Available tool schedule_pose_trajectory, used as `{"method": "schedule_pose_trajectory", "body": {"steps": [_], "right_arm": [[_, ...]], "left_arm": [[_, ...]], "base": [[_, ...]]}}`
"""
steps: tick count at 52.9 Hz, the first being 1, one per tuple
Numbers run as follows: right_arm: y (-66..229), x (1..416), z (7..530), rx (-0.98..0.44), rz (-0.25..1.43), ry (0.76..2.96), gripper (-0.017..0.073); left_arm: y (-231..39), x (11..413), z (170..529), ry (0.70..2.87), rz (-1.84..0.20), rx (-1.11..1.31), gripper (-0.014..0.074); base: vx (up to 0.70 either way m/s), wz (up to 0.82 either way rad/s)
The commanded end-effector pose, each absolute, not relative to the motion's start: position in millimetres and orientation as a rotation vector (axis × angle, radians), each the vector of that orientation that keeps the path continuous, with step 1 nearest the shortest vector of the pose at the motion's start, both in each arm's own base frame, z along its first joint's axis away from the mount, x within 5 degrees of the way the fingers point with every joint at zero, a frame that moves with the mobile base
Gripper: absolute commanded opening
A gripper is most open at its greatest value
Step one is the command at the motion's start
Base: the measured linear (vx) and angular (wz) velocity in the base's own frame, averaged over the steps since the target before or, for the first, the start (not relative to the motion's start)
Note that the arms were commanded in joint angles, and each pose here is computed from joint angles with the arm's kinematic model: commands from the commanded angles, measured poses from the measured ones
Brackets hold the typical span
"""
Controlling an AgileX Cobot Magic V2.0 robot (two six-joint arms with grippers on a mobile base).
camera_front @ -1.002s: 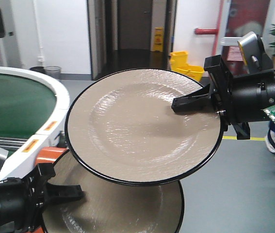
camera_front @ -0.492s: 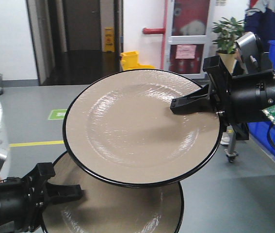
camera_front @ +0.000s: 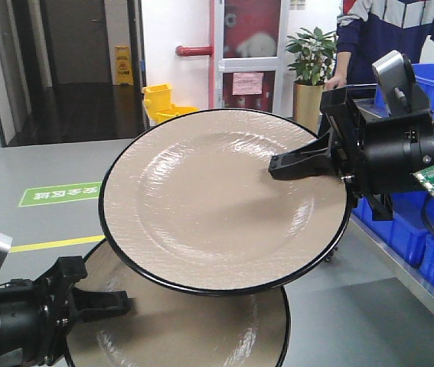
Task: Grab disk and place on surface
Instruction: 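Hold both plates upright while the base drives to the steel counter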
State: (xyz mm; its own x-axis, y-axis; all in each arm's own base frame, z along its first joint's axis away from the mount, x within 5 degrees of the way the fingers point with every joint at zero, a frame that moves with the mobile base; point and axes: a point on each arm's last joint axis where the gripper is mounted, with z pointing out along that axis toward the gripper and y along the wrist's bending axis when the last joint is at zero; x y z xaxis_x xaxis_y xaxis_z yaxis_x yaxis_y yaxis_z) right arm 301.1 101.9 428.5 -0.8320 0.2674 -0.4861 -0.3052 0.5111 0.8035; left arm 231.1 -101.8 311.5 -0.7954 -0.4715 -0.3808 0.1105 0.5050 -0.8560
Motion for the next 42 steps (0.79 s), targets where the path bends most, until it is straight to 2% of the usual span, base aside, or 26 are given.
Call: {"method": "schedule_pose_trajectory", "body": {"steps": [1,42], "right_arm": [[101.2,288.5,463.9,0.004,1.429,2.007,-0.0008],[101.2,288.5,463.9,0.004,1.429,2.007,-0.0008]], "left_arm": [[-104.3,228.5,334.6,2.057,-1.4,-0.328,0.0001],[-104.3,228.5,334.6,2.057,-1.4,-0.328,0.0001]], "base": [[0.31,-0.17],[0.38,-0.13]]}}
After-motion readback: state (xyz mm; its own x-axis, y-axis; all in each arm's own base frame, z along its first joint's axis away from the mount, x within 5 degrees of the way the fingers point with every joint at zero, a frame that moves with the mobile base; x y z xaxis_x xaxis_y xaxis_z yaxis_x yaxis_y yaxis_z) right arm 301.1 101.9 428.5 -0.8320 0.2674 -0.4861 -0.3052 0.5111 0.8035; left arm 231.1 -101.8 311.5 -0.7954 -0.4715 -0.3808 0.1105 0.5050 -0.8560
